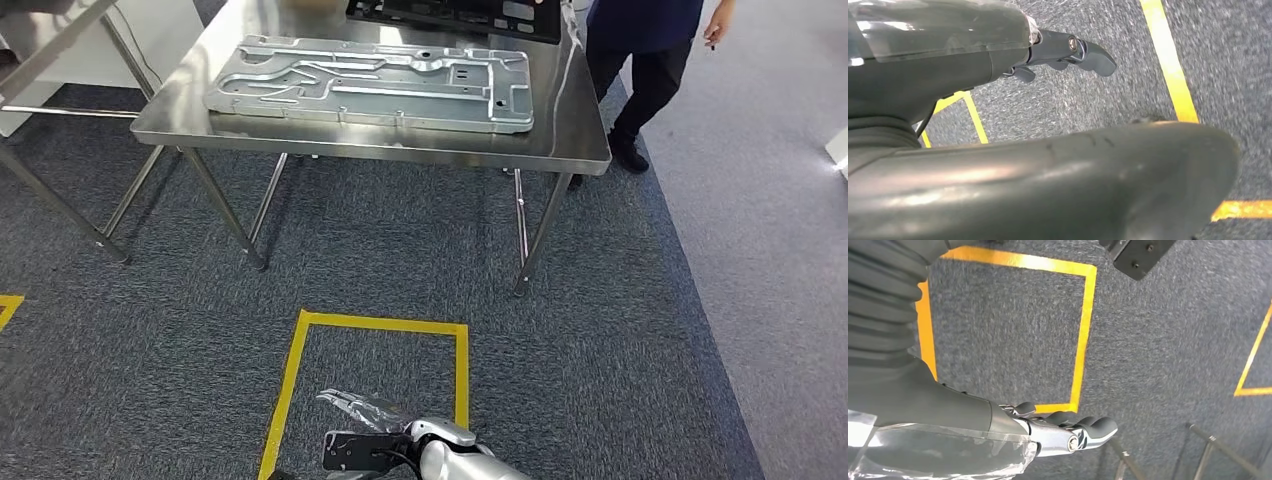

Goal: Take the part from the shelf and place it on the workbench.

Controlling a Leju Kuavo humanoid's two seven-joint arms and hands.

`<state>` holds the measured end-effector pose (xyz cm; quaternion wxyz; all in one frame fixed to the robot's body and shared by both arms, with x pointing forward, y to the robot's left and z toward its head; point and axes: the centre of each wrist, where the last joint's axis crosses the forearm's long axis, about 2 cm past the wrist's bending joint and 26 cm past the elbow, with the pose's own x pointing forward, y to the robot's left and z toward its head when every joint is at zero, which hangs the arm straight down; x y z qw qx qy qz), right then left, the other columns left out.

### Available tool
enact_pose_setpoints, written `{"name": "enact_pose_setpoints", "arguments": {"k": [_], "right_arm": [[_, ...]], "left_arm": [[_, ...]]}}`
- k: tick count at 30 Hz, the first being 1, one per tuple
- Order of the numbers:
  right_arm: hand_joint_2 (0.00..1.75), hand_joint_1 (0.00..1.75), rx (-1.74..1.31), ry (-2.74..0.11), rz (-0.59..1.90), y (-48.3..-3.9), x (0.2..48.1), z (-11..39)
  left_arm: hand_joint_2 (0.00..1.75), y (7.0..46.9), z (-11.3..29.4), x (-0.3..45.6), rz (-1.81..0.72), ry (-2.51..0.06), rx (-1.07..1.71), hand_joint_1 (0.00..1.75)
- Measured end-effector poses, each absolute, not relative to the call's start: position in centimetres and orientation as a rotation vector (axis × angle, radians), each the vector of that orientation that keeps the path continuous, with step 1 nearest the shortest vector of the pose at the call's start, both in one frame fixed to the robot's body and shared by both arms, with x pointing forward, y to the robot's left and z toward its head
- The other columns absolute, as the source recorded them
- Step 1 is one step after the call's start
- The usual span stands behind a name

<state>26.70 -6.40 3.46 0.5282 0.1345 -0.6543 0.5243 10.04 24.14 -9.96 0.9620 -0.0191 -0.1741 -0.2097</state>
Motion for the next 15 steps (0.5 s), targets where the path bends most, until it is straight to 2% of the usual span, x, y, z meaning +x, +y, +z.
{"name": "enact_pose_setpoints", "arguments": {"k": [15], "right_arm": [[1.75,0.00,0.330,-1.552,1.328,-6.10,26.66,3.53]], "left_arm": [[0.00,24.30,-9.96,10.11,-0.357,-0.330,-0.016,0.00]]}}
